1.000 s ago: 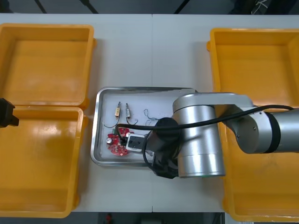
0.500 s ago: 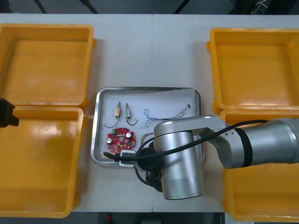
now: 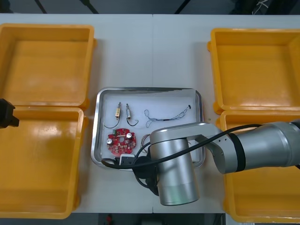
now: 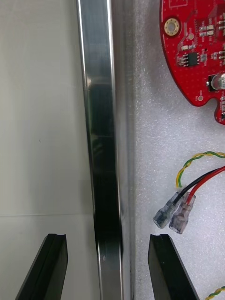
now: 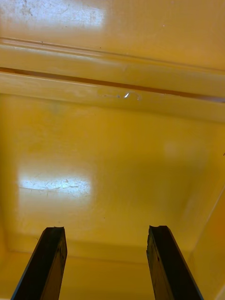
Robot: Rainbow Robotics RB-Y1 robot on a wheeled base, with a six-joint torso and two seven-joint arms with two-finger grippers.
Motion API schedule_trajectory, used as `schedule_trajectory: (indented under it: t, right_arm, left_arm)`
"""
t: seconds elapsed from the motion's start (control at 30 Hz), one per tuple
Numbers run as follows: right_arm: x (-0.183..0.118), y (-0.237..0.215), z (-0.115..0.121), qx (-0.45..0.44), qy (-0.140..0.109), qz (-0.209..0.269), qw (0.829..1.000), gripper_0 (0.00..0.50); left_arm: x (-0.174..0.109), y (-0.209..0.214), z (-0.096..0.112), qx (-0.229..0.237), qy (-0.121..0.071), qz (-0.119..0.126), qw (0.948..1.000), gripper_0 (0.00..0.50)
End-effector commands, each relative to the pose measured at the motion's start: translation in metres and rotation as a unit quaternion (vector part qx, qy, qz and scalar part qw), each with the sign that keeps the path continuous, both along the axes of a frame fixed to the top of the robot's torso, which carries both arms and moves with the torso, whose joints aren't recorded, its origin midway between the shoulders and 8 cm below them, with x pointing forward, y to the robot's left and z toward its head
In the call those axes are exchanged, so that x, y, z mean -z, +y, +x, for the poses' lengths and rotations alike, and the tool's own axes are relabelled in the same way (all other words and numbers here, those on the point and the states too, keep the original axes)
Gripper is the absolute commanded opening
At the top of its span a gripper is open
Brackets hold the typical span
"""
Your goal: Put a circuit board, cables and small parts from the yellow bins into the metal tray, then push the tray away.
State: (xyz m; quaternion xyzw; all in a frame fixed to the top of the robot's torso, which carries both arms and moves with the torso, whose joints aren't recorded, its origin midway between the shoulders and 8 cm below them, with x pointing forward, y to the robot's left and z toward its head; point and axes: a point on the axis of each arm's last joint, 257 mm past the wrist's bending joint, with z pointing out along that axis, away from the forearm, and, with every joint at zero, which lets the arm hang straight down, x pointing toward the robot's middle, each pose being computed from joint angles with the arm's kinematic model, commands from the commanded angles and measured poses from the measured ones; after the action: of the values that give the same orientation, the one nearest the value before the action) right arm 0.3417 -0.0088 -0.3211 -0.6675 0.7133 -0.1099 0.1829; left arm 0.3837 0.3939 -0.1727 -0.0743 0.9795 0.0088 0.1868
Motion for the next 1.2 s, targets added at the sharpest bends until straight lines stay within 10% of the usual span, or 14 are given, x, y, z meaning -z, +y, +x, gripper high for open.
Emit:
schedule_trajectory:
  t: [0.03,0.1,0.17,0.3,1.2]
  right_arm:
    - [-0.004,0.014,-0.003,-0.04,-0.011,-0.004,0.999,0.5]
    - [-0.004,0.014,-0.003,-0.041,-0.011,-0.004,0.999,0.5]
    - [-0.004,0.014,-0.003,-0.041,-0.011,-0.004,0.999,0.16]
    - [-0.005,0.013,0.0,-0.041,-0.016,-0.004,0.999,0.013]
    - [-0.071,-0.01,0.107,-0.041,-0.149,-0.044,0.987,0.0]
  left_arm:
    - [-0.012,0.012,-0.001,0.047,-0.005,0.043,0.9979,0.5]
    - [-0.012,0.012,-0.001,0.047,-0.005,0.043,0.9979,0.5]
    - [-0.012,0.012,-0.001,0.047,-0.005,0.043,0.9979,0.5]
    - [-0.012,0.012,-0.001,0.047,-0.005,0.043,0.9979,0.5]
    - [-0.012,0.012,-0.001,0.047,-0.005,0.043,0.9979,0.5]
